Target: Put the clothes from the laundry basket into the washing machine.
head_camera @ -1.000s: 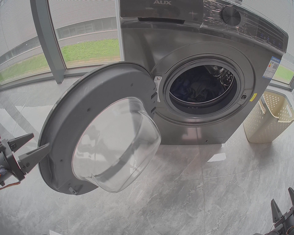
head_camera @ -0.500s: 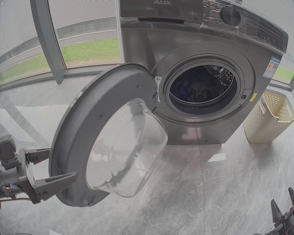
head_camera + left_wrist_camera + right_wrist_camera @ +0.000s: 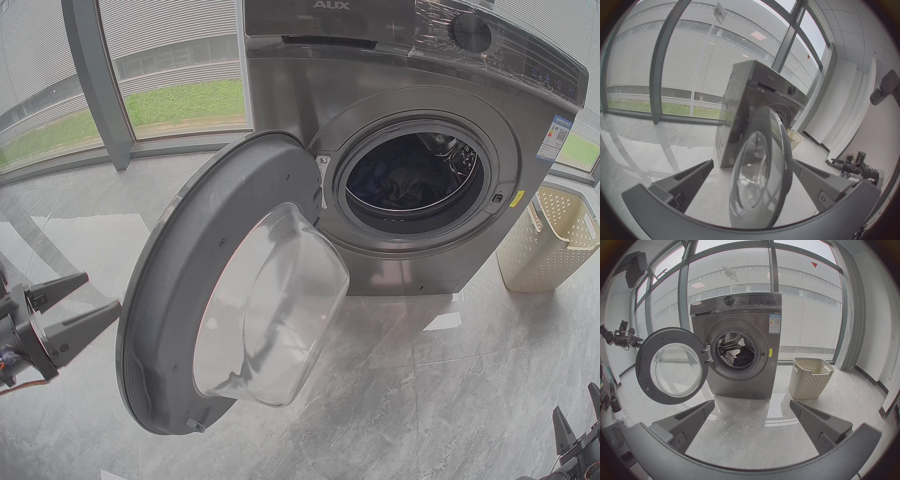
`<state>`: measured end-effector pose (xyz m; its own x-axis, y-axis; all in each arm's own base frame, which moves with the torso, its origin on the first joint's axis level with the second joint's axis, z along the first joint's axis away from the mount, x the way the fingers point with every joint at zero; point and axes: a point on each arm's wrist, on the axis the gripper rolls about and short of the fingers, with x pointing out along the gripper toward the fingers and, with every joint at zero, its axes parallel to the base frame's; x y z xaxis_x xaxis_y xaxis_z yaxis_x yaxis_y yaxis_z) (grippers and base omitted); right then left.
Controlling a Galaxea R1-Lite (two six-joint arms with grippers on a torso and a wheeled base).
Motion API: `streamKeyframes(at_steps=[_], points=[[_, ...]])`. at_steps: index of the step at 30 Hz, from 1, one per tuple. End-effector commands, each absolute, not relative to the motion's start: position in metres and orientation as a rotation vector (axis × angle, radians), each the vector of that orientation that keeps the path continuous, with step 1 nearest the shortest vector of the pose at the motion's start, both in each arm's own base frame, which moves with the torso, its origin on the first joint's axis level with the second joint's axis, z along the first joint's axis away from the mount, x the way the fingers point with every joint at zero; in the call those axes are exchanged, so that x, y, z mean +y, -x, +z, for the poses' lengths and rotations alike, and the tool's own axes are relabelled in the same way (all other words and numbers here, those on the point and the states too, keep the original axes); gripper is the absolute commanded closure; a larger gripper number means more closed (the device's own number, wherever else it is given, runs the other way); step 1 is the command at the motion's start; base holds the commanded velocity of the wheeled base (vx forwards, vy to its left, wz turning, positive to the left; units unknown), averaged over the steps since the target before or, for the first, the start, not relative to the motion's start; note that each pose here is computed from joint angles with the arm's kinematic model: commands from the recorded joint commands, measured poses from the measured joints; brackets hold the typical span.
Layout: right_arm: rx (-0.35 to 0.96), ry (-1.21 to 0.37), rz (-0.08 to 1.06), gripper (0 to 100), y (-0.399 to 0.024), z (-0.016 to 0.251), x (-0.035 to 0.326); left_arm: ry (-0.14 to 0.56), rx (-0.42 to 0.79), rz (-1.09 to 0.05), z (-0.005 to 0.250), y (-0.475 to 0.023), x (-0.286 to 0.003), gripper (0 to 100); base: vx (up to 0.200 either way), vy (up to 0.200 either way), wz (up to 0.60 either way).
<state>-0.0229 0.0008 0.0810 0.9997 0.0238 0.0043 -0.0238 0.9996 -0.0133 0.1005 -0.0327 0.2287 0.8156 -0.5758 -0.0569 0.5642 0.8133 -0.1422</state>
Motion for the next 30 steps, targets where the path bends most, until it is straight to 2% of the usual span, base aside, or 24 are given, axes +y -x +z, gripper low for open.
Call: streamKeyframes(at_steps=[1, 11, 17, 20, 21, 25, 30], points=[[0.006, 0.014, 0.025, 0, 0.022, 0.076, 0.001, 0.131, 0.047, -0.546, 0.237, -0.098, -0.024, 0, 0.0, 0.0, 0.0], [0.006, 0.014, 0.025, 0, 0.022, 0.076, 0.001, 0.128, 0.162, -0.507, 0.221, -0.124, -0.026, 0, 0.0, 0.0, 0.0], [0.006, 0.015, 0.025, 0, 0.022, 0.076, 0.001, 0.101, 0.177, -0.538, 0.216, -0.142, -0.032, 0, 0.0, 0.0, 0.0], [0.006, 0.015, 0.023, 0, 0.022, 0.076, 0.001, 0.082, 0.191, -0.604, 0.212, -0.143, -0.043, 0, 0.0, 0.0, 0.0], [0.006, 0.015, 0.025, 0, 0.022, 0.076, 0.001, 0.069, 0.209, -0.657, 0.209, -0.143, -0.053, 0, 0.0, 0.0, 0.0], [0.006, 0.015, 0.025, 0, 0.022, 0.076, 0.001, 0.045, 0.238, -0.664, 0.206, -0.15, -0.072, 0, 0.0, 0.0, 0.0], [0.006, 0.015, 0.025, 0, 0.022, 0.076, 0.001, 0.046, 0.205, -0.691, 0.209, -0.164, -0.091, 0, 0.0, 0.0, 0.0]])
